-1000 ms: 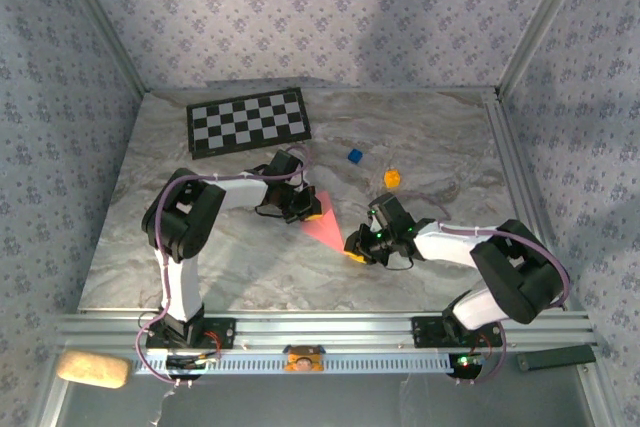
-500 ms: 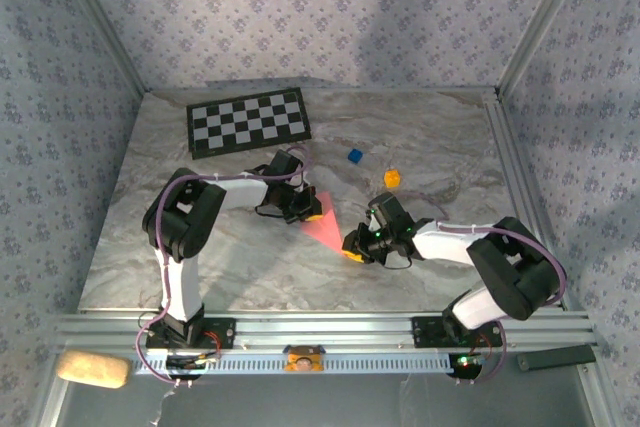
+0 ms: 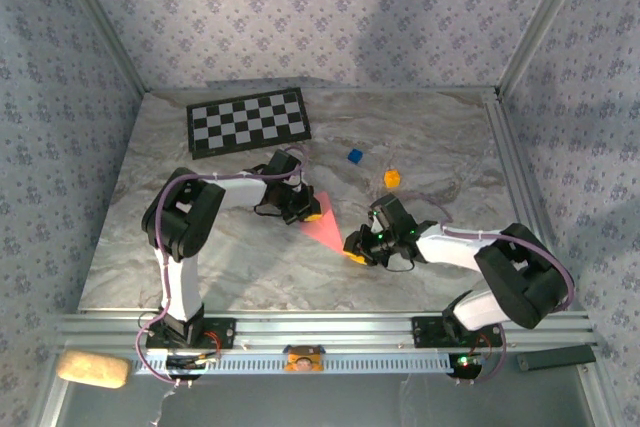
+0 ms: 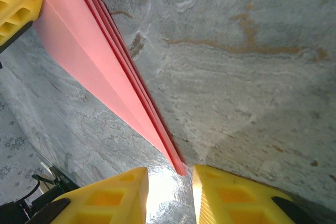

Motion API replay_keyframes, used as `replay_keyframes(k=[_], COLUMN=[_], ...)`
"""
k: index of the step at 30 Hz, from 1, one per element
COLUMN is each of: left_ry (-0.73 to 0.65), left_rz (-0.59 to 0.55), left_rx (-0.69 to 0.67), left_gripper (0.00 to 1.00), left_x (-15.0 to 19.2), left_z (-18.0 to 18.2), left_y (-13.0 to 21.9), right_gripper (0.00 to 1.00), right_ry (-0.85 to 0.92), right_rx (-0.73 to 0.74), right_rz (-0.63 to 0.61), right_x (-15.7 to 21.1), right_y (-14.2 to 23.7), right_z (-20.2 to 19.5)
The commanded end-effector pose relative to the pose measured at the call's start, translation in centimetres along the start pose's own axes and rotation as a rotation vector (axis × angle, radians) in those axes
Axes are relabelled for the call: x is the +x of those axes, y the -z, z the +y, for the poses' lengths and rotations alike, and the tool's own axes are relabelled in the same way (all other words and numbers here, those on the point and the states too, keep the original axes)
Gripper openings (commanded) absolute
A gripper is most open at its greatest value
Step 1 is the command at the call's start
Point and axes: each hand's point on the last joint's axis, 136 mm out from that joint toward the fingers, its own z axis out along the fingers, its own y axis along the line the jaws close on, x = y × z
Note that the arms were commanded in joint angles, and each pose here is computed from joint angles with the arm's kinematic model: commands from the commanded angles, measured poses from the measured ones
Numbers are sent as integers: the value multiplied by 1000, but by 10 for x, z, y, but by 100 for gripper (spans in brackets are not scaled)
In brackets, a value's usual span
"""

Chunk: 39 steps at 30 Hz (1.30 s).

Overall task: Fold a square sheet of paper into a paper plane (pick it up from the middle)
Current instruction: Turn over the paper at the center of the table.

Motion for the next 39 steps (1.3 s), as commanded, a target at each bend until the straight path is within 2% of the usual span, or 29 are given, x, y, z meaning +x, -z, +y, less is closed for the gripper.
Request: replay_keyframes(k=[1, 14, 33, 39], left_ry=[98, 105, 100, 91], left_rz=[39, 51, 62, 66], left_rx=[-69, -52, -30, -24], left_gripper=[0, 0, 0, 0], left_x=[8, 9, 10, 10], left_z=[27, 26, 20, 19], left_y=[-6, -9, -12, -12], right_gripper=[29, 26, 26, 26], right_ry=[-29, -12, -17, 14], right_rx=[23, -52, -60, -87], right_rz=[33, -3, -22, -37], right_x=[6, -7, -13, -19], right_y=[-5, -8, -7, -4], right_z=[-8, 13, 9, 20])
